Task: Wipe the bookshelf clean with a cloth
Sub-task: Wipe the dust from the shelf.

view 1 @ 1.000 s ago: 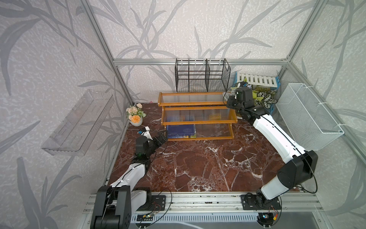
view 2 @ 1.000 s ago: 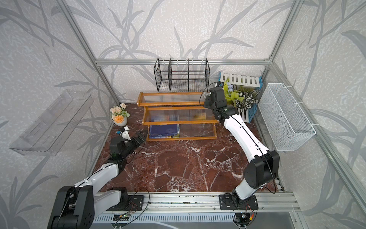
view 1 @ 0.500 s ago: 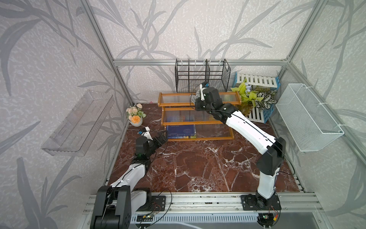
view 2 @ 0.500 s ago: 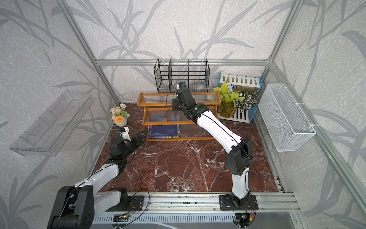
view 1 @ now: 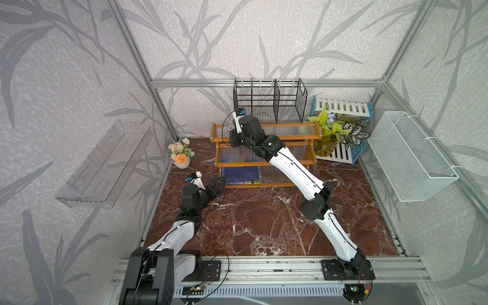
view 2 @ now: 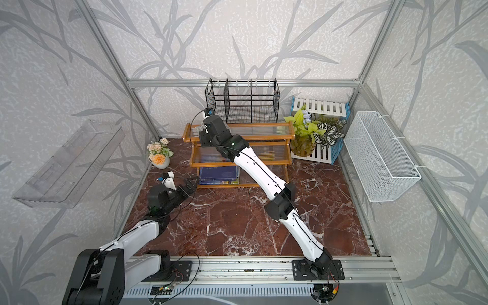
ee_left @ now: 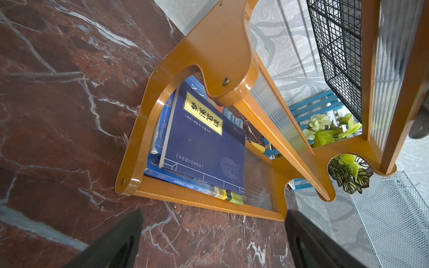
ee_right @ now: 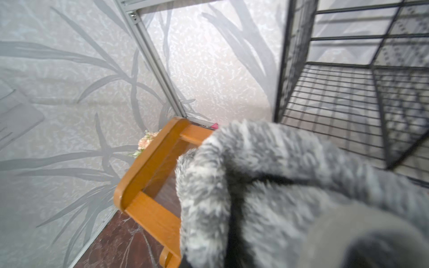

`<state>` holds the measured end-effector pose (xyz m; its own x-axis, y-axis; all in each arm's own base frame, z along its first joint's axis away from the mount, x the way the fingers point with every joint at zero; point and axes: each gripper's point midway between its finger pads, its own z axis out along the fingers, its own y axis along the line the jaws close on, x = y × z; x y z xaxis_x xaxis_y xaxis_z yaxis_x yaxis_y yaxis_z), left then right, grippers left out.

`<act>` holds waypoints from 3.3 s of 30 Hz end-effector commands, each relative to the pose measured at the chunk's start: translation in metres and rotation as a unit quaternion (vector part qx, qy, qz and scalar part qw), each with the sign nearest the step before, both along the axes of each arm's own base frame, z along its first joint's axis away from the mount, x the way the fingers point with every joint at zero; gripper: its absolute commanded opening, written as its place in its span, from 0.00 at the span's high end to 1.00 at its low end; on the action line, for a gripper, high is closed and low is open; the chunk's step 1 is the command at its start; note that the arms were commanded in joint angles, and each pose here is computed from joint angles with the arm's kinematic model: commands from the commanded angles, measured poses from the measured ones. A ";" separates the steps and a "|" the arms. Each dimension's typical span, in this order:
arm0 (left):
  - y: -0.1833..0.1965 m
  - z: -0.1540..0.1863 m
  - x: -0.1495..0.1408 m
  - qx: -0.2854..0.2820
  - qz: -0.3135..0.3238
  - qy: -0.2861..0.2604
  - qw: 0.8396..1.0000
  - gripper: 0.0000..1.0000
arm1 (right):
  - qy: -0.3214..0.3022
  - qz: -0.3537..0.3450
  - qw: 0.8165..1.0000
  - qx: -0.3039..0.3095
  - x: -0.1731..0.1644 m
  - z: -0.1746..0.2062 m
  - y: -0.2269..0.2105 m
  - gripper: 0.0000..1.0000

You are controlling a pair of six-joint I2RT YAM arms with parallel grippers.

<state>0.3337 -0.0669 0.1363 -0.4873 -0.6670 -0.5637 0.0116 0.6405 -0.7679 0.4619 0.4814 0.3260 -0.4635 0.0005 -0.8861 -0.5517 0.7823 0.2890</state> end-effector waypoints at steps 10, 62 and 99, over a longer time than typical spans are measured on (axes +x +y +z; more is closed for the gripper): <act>-0.003 0.009 0.000 -0.003 -0.003 -0.020 1.000 0.00 | 0.032 0.174 0.983 0.049 -0.051 0.002 0.048 1.00; 0.007 -0.001 -0.011 0.055 0.008 0.005 0.998 0.00 | 0.221 -0.270 0.927 0.138 -0.125 -0.143 -0.435 1.00; 0.019 -0.011 0.002 0.061 0.043 0.027 0.997 0.00 | 0.378 -0.231 0.871 0.214 -0.025 -0.317 -0.386 1.00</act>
